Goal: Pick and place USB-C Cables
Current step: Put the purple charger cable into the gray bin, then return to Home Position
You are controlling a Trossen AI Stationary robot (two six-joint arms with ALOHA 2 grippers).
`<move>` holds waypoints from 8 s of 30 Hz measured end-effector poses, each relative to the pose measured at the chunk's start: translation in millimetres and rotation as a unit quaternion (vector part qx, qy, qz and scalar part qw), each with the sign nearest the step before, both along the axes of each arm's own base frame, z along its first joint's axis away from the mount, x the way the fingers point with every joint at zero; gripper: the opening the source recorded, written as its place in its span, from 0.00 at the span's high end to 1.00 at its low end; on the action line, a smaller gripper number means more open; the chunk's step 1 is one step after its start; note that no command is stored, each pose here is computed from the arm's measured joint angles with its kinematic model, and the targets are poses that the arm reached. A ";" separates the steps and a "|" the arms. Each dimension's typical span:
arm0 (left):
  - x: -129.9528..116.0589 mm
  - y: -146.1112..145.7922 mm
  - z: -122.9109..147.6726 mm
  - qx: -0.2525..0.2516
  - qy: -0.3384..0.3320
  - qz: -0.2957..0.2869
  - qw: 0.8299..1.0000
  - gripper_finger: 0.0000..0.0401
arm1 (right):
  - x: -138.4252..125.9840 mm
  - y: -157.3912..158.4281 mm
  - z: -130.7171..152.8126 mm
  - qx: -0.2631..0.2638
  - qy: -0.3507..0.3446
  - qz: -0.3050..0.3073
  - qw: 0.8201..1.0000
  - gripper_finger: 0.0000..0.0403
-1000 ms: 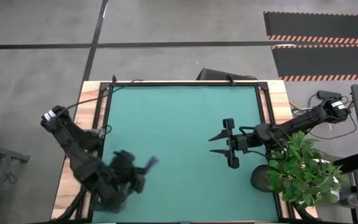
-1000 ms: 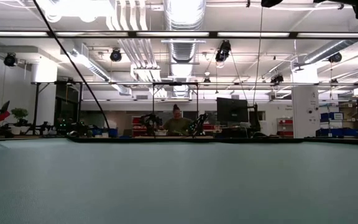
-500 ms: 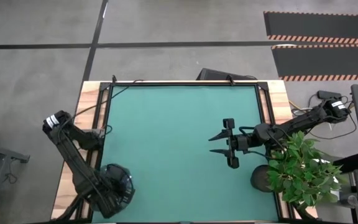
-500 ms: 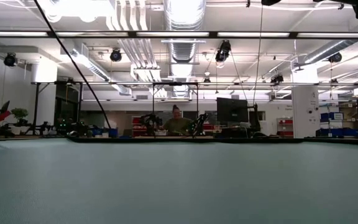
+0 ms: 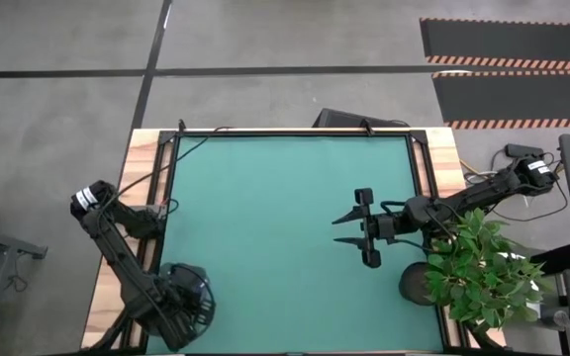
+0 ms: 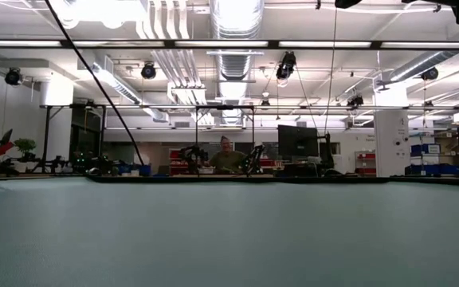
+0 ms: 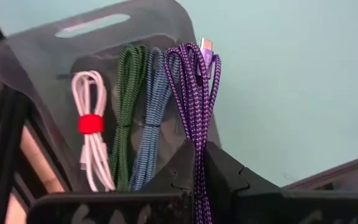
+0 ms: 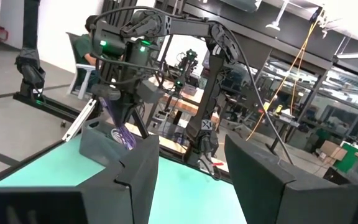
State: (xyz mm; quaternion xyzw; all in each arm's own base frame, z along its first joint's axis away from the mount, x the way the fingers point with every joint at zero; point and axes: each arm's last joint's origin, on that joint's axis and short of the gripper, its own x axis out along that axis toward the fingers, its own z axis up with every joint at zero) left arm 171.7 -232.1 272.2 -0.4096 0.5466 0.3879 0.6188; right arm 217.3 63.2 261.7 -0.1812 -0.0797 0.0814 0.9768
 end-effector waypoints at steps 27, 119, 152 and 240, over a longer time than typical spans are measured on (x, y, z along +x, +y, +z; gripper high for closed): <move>-19.2 -20.1 -26.8 0.049 0.058 -0.044 0.996 0.98 | 0.0 0.0 0.5 -0.001 -0.002 0.000 1.000 0.56; -14.9 -11.4 -51.8 0.081 0.064 -0.006 0.995 0.97 | -0.1 -28.8 11.5 0.085 -0.050 -0.248 0.964 0.57; -16.6 -13.9 -30.5 0.003 0.065 0.004 0.998 0.77 | -9.4 -27.3 30.6 0.035 -0.063 -0.244 0.967 0.56; -0.6 245.3 7.8 0.455 -0.528 -0.391 0.601 1.00 | -135.9 -73.9 95.5 0.198 -0.333 -0.280 0.878 0.76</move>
